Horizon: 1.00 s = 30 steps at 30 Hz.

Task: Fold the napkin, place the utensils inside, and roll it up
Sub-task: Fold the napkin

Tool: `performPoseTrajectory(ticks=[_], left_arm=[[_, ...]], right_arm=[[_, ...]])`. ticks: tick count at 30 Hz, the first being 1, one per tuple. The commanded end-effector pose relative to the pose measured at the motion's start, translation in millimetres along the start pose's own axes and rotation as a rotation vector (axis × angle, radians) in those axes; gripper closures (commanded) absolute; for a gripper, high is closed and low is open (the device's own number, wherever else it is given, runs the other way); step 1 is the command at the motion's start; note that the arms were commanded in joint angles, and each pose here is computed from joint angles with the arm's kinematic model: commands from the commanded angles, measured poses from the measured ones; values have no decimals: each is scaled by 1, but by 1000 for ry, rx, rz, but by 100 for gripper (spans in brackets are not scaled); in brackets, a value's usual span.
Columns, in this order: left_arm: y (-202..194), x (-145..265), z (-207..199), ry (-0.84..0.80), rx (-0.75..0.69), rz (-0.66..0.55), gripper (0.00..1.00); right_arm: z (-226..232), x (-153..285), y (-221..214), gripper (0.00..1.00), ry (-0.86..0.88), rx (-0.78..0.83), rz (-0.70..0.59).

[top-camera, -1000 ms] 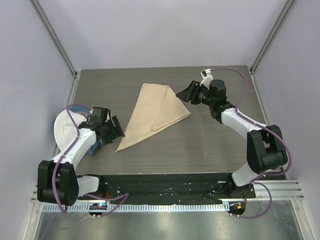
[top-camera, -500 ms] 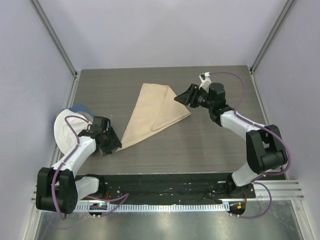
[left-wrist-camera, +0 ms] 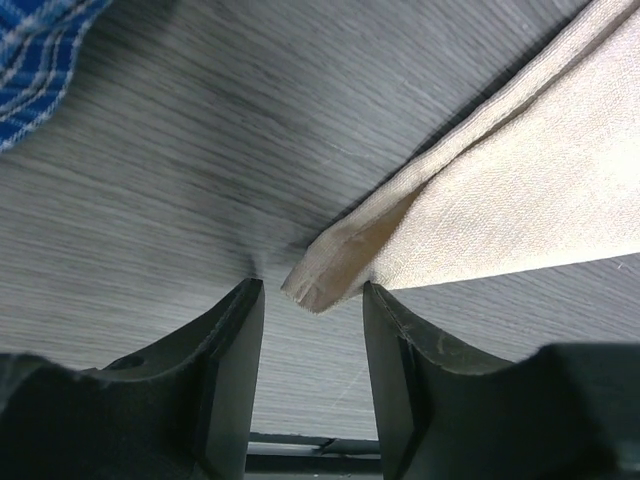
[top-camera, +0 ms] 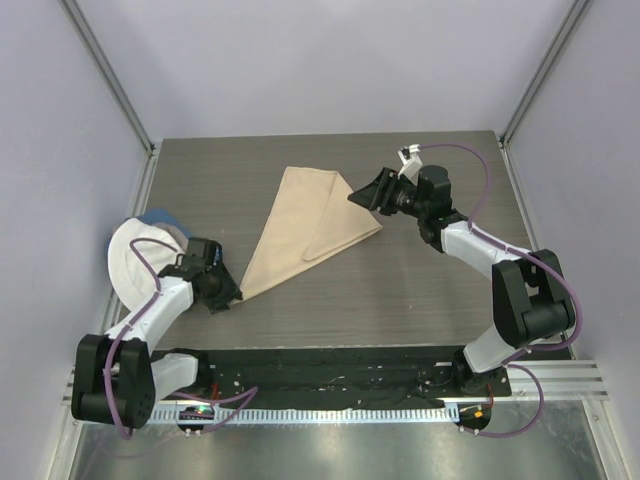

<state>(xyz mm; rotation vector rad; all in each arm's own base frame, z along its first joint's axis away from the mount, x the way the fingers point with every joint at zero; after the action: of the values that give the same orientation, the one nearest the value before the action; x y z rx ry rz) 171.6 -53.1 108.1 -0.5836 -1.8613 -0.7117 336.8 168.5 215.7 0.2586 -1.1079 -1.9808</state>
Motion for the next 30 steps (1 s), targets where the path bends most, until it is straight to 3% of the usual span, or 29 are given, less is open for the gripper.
performPoseTrajectory(ticks=[1,14,22,30], left_arm=[[5,-6,-5,-20,5,-36,55],[3,-16,2,20,-5,-44,67],[10,-12,-4,-7,-28,-78,100],[41,22,-52,-228,-115,-170,100]], right_arm=[[5,1,9,45,34,27,-39],[5,2,6,45,40,25,-31],[3,3,2,45,37,26,-21],[-1,4,4,45,17,41,-16]])
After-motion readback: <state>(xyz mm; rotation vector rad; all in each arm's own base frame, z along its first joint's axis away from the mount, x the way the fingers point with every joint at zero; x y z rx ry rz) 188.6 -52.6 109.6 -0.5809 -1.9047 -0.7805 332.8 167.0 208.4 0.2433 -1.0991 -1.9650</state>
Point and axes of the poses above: each gripper's point midway between its finger pads, its own x axis back along the fingers, its own z axis along the line the jaws close on, y = z × x, the point moved 9 cm from there along x, back along the fingers, and after that the axes turned 10 degrees about x, right-handed, at the moved point
